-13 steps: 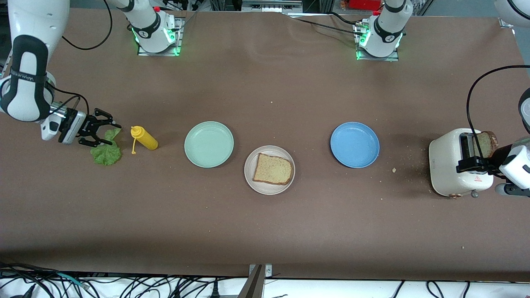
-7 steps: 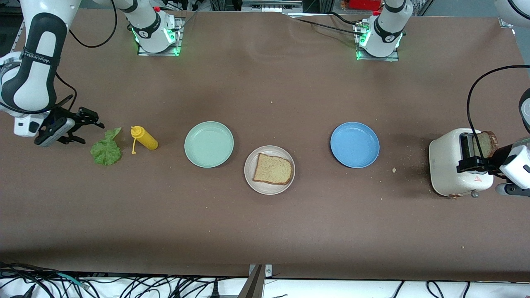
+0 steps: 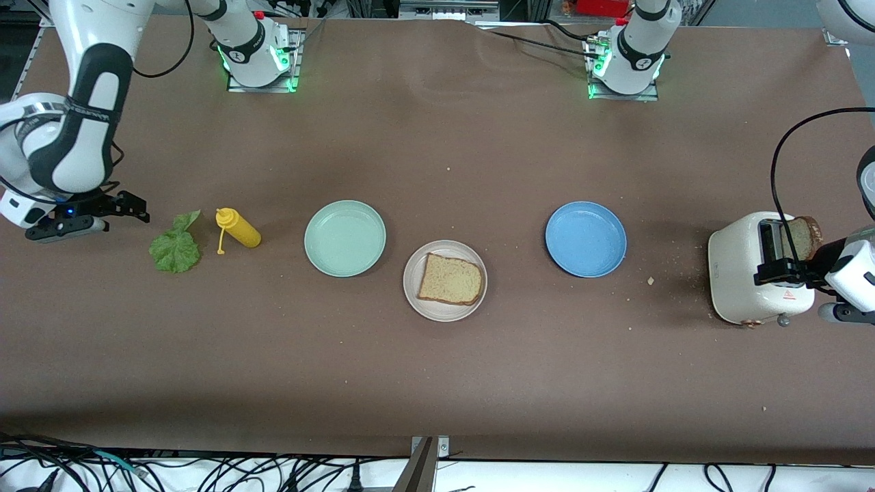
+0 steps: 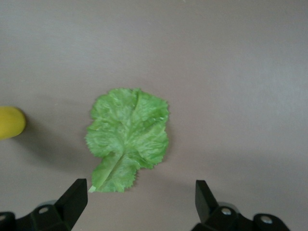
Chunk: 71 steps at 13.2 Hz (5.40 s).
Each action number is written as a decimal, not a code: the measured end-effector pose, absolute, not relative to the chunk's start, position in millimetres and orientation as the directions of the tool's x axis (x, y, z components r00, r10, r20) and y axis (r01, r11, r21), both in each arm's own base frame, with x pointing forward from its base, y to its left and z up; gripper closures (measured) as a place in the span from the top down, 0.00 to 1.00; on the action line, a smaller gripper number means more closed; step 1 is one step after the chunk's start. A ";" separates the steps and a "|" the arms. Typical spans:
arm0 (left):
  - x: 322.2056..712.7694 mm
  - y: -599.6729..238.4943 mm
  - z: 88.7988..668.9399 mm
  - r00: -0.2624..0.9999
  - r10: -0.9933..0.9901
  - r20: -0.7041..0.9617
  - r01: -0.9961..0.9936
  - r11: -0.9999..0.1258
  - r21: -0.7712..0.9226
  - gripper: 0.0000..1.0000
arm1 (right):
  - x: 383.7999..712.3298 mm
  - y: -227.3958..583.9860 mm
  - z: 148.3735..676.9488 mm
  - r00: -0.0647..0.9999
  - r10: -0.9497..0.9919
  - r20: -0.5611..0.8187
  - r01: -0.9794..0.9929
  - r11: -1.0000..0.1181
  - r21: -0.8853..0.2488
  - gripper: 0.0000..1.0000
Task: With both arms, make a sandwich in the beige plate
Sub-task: 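Lower the right gripper onto the green lettuce leaf and grasp it, then lift the lettuce with the right gripper and carry it to the beige plate, then lower the lettuce onto the bread and open the right gripper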
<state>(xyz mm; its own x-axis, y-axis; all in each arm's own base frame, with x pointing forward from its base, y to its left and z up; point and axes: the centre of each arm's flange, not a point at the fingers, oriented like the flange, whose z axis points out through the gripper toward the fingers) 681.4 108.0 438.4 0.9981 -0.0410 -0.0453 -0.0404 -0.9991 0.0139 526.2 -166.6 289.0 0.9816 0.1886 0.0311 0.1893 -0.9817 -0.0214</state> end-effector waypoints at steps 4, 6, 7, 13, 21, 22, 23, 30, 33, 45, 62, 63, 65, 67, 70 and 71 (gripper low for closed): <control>681.4 108.2 438.4 0.998 -0.041 -0.045 -0.040 -0.999 0.014 1.00 | 538.6 -141.7 253.9 0.987 0.150 0.049 0.150 -0.989 0.007 1.00; 681.4 108.2 438.4 0.998 -0.041 -0.045 -0.040 -0.999 0.014 1.00 | 545.2 -131.6 237.1 0.989 0.127 0.080 0.130 -0.991 -0.026 1.00; 681.4 108.2 438.5 0.998 -0.041 -0.045 -0.040 -0.999 0.014 1.00 | 549.2 -128.8 230.8 0.989 0.121 0.086 0.125 -0.991 -0.040 1.00; 681.4 108.3 438.6 0.998 -0.041 -0.045 -0.040 -0.999 0.014 1.00 | 545.0 -134.1 189.4 0.995 0.093 0.039 0.095 -0.992 -0.077 1.00; 681.5 108.3 438.6 0.998 -0.041 -0.045 -0.040 -0.999 0.014 1.00 | 543.8 -126.5 168.9 0.995 0.098 0.007 0.098 -0.988 -0.116 0.49; 681.5 108.3 438.6 0.998 -0.040 -0.045 -0.040 -0.999 0.014 1.00 | 544.5 -126.7 168.9 0.995 0.099 0.008 0.099 -0.989 -0.113 0.37; 681.5 108.3 438.6 0.998 -0.041 -0.045 -0.040 -0.999 0.014 1.00 | 545.5 -127.1 169.0 0.995 0.101 0.010 0.101 -0.989 -0.111 0.25; 681.2 109.7 438.7 0.998 -0.038 -0.045 -0.038 -0.999 0.013 1.00 | 568.3 -144.7 205.7 0.987 0.158 0.013 0.158 -0.983 -0.096 0.00; 681.1 110.5 438.8 0.998 -0.037 -0.045 -0.037 -0.999 0.013 1.00 | 582.1 -154.9 239.8 0.982 0.189 -0.005 0.187 -0.975 -0.118 0.00; 681.1 110.6 438.8 0.998 -0.037 -0.045 -0.037 -0.999 0.013 1.00 | 630.0 -83.7 344.6 0.967 0.016 -0.255 -0.057 -0.960 -0.276 0.00; 681.1 110.7 438.7 0.998 -0.038 -0.045 -0.037 -0.999 0.012 1.00 | 619.6 409.1 329.5 0.776 -0.587 -0.232 -0.630 -0.743 -0.226 0.00; 681.1 110.6 438.7 0.998 -0.038 -0.045 -0.037 -0.999 0.013 1.00 | 621.3 413.6 314.1 0.765 -0.608 -0.213 -0.644 -0.722 -0.251 0.00; 681.1 110.7 438.7 0.998 -0.038 -0.045 -0.037 -0.999 0.012 1.00 | 625.4 415.7 282.8 0.749 -0.639 -0.176 -0.660 -0.695 -0.286 0.00; 681.1 110.7 438.7 0.998 -0.038 -0.045 -0.037 -0.999 0.012 1.00 | 629.6 418.1 257.7 0.724 -0.675 -0.142 -0.678 -0.658 -0.327 0.00; 681.1 110.6 438.7 0.998 -0.038 -0.045 -0.037 -0.999 0.012 1.00 | 622.5 435.1 228.8 0.668 -0.730 -0.147 -0.721 -0.585 -0.371 0.00; 681.1 110.7 438.7 0.998 -0.038 -0.045 -0.037 -0.999 0.012 1.00 | 617.3 444.5 221.5 0.650 -0.744 -0.155 -0.732 -0.558 -0.392 0.00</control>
